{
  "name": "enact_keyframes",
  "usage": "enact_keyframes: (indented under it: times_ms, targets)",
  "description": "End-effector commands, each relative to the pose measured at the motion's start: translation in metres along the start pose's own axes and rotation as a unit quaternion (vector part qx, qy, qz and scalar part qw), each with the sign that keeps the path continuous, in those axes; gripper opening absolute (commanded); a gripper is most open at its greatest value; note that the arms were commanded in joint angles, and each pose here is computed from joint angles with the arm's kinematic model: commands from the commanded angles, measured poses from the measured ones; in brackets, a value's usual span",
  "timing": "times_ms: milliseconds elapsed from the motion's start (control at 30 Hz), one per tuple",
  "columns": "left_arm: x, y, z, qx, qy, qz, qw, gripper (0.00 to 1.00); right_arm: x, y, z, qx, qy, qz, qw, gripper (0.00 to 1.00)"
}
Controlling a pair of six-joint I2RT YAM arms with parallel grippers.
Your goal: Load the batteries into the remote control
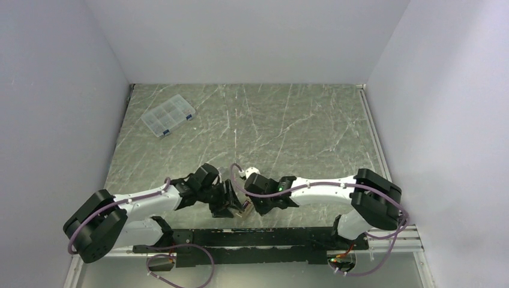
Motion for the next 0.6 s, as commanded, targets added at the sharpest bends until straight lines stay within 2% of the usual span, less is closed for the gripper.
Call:
enact_keyframes:
  times_ms: [0, 267, 567]
  targets:
    - [-0.016, -0.016, -0.008, -0.005, -0.035, 0.039, 0.999, 0.64, -0.001, -0.001, -0.015, 0.003, -0.019, 0.016, 1.0, 0.0]
    - [-0.033, -0.02, -0.023, -0.019, -0.064, 0.052, 0.996, 0.64, -0.003, -0.003, -0.04, -0.011, -0.044, 0.011, 0.999, 0.0]
    - [-0.036, -0.029, -0.045, -0.03, -0.075, 0.072, 0.994, 0.64, -0.026, 0.009, -0.063, -0.053, -0.085, -0.062, 0.993, 0.0]
Point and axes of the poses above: each gripper's point midway between its finger pads, its own z axis out along the fingers, its own y axis along the line the jaws close on, x = y × z, the point moved 4 cm from there along -z, back along the fingers, and after that the axes turned 3 degrees about z, right-handed, at the moved point
